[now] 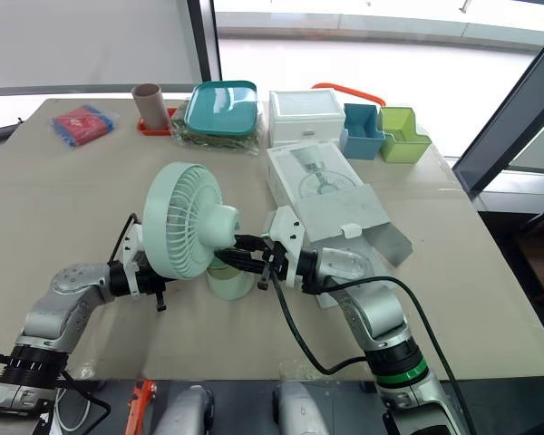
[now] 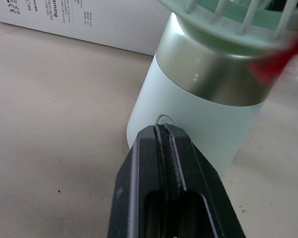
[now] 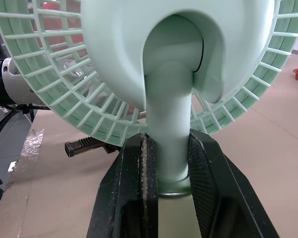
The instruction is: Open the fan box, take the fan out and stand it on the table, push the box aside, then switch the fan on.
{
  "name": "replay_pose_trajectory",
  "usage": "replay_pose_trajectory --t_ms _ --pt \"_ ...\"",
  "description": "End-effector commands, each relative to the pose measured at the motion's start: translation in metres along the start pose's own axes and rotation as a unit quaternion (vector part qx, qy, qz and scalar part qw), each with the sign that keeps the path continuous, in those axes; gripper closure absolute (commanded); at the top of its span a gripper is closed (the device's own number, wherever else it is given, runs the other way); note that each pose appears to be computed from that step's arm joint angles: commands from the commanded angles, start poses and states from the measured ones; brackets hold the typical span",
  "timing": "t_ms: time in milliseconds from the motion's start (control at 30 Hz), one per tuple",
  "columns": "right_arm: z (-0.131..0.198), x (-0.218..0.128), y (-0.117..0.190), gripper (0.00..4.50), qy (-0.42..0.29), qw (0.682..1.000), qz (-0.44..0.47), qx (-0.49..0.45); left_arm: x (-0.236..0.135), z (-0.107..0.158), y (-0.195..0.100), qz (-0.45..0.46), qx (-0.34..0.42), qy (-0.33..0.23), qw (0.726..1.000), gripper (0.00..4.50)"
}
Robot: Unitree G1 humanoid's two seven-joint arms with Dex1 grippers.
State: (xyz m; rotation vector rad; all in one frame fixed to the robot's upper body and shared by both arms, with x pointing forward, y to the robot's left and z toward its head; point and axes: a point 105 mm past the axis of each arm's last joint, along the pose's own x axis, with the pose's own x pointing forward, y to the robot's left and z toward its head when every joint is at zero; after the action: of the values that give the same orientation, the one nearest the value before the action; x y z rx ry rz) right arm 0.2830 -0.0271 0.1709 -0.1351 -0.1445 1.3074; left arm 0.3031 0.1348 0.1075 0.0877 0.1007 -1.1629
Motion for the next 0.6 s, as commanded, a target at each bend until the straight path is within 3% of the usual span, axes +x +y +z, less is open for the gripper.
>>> replay_pose_trajectory --t_ms 33,600 --pt "0.018 0.006 0.008 3.88 -0.030 0.999 0.022 -0.025 0.010 0.009 -0.008 -0.031 0.014 -0.013 0.999 4.46" --pt "0.017 0.003 -0.004 3.88 -0.028 0.999 0.012 -0.031 -0.016 0.023 0.006 0.024 0.044 -0.023 0.998 4.46"
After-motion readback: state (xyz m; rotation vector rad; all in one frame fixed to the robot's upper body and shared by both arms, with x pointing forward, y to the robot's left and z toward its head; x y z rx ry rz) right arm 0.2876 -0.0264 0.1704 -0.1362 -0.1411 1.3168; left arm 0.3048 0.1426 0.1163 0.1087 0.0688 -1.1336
